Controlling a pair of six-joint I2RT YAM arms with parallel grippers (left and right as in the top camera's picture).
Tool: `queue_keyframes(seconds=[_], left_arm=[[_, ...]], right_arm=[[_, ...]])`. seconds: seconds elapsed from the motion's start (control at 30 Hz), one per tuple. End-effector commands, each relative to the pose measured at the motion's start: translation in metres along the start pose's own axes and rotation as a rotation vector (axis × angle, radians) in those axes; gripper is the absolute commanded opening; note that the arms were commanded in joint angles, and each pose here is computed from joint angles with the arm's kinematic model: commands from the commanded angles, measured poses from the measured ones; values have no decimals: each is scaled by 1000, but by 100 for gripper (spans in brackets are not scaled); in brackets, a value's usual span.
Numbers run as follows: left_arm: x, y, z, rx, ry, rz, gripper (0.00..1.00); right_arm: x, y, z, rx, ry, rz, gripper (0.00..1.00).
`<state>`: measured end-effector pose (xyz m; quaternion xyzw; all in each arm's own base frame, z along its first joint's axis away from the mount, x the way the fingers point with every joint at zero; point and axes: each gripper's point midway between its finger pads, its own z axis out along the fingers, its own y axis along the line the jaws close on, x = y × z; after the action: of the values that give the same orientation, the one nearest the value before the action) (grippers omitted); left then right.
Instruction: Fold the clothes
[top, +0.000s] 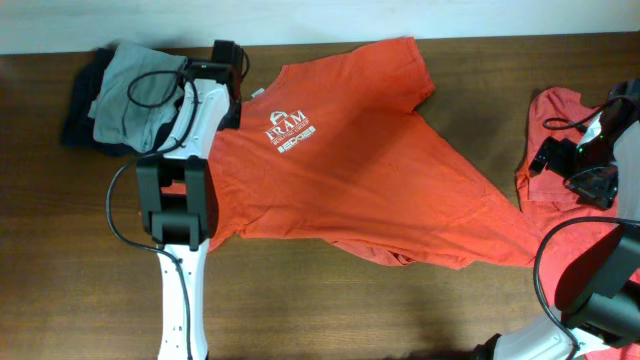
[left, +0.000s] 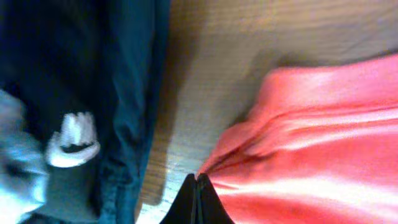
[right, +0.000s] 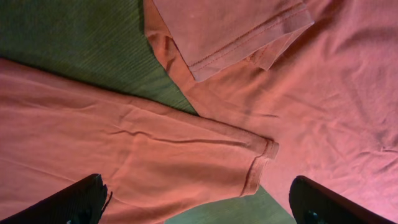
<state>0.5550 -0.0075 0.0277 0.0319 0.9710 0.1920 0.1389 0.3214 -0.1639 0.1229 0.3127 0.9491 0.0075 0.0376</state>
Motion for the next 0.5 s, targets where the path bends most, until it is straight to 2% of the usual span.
queue_keyframes(seconds=[0.0,0.2,0.4,0.47], left_arm=[[-38,-14,-56,82,-140,-23,1],[-61,-24,-131,176,-256,-57,1],[-61,-88,-168,567,-279,20,1],[-62,-100,-171,625,-287,31,1]], right_arm=[[-4,-1,-5,-5,-18,4,99],[-4,-1,-5,-5,-18,4,99],[-4,-1,-5,-5,-18,4,99],[-4,-1,-5,-5,-18,4,99]])
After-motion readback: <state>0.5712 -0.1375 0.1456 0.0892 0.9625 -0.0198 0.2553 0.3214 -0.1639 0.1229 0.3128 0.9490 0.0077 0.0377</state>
